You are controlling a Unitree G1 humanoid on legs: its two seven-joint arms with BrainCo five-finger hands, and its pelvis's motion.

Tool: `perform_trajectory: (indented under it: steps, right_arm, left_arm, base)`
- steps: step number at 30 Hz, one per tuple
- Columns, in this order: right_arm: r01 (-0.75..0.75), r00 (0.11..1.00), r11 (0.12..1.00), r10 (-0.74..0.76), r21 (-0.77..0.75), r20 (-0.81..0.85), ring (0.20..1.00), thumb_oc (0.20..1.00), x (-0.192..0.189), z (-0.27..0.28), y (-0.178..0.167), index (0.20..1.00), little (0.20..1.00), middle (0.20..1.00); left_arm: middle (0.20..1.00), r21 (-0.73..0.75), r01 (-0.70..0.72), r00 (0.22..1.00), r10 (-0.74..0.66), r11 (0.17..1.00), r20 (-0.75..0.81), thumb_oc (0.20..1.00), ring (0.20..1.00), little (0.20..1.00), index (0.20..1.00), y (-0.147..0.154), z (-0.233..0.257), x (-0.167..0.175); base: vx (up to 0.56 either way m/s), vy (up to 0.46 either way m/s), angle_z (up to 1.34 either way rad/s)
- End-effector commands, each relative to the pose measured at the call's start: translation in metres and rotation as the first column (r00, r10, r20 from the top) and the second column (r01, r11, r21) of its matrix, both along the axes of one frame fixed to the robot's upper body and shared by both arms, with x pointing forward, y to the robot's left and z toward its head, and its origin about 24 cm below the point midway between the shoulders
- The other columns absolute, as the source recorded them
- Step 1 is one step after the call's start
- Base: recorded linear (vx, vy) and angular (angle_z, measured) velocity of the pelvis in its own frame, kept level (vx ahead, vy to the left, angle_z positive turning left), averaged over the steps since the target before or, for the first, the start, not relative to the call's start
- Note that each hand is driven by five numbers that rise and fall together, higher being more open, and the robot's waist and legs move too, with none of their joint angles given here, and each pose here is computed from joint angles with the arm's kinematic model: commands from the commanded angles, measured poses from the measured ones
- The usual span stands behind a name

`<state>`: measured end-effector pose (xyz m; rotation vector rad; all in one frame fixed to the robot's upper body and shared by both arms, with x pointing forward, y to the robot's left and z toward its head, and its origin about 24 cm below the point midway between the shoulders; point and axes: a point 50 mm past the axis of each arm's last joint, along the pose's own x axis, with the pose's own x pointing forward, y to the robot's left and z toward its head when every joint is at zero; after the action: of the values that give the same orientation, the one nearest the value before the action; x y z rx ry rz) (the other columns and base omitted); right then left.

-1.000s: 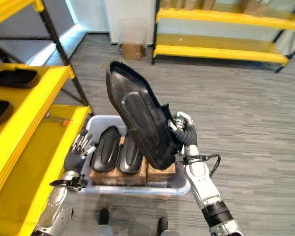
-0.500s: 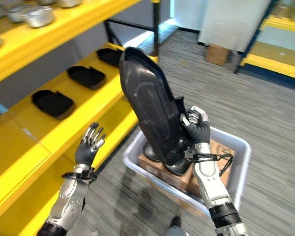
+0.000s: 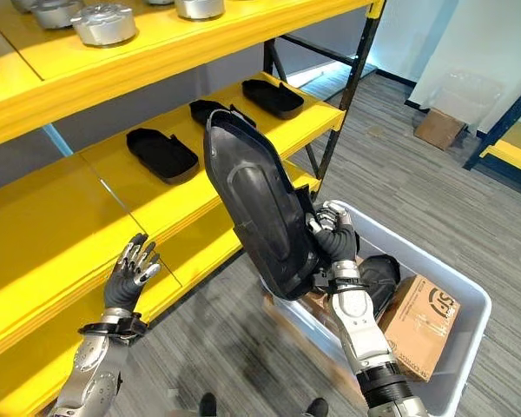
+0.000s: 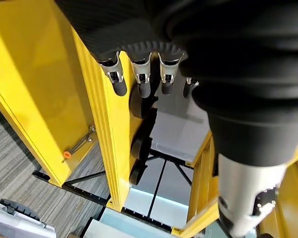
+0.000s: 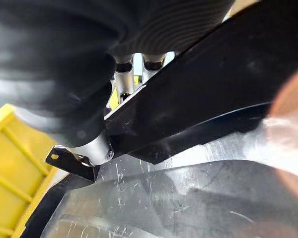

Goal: Move parts from the plastic box to the shelf.

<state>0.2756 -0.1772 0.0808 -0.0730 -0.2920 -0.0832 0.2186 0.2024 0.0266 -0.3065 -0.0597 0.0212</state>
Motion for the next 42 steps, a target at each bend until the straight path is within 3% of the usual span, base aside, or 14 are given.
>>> perform_trajectory:
  steps: [1, 8, 22, 32, 42]
  right_arm:
    - [-0.005, 0.993, 1.000, 0.008, -0.028, 0.118, 0.200, 0.200, -0.002, 0.022, -0.005, 0.200, 0.200, 0.200]
    - [-0.032, 0.996, 0.999, 0.034, -0.022, 0.088, 0.200, 0.200, -0.013, 0.014, -0.014, 0.200, 0.200, 0.200]
    - [-0.012, 0.996, 1.000, 0.013, -0.011, 0.091, 0.200, 0.200, -0.017, 0.012, -0.023, 0.200, 0.200, 0.200]
    - [-0.011, 0.978, 1.000, 0.017, -0.029, 0.206, 0.200, 0.200, -0.002, 0.042, -0.023, 0.200, 0.200, 0.200]
    - [-0.020, 0.977, 0.999, 0.025, -0.028, 0.210, 0.200, 0.200, 0.008, 0.046, -0.010, 0.200, 0.200, 0.200]
  left_arm:
    - [1.000, 0.062, -0.009, 0.986, -0.002, 0.998, 0.164, 1.000, 1.000, 1.000, 1.000, 0.006, 0.032, 0.004]
    - [1.000, 0.115, -0.005, 0.989, -0.012, 0.993, 0.148, 1.000, 1.000, 1.000, 1.000, 0.008, 0.029, 0.000]
    - [1.000, 0.052, -0.006, 0.990, -0.001, 0.999, 0.138, 1.000, 1.000, 1.000, 1.000, 0.004, 0.025, -0.004]
    - [1.000, -0.055, 0.018, 0.984, -0.008, 0.998, 0.180, 1.000, 1.000, 1.000, 1.000, -0.010, 0.032, 0.010]
    - [1.000, -0.029, 0.000, 0.982, 0.005, 1.000, 0.187, 1.000, 1.000, 1.000, 1.000, -0.004, 0.036, 0.013]
  base:
    - [0.02, 0.367, 0.92]
    - [0.05, 0.143, 0.93]
    - [0.05, -0.099, 0.20]
    - [-0.02, -0.085, 0.57]
    - [0.05, 0.173, 0.21]
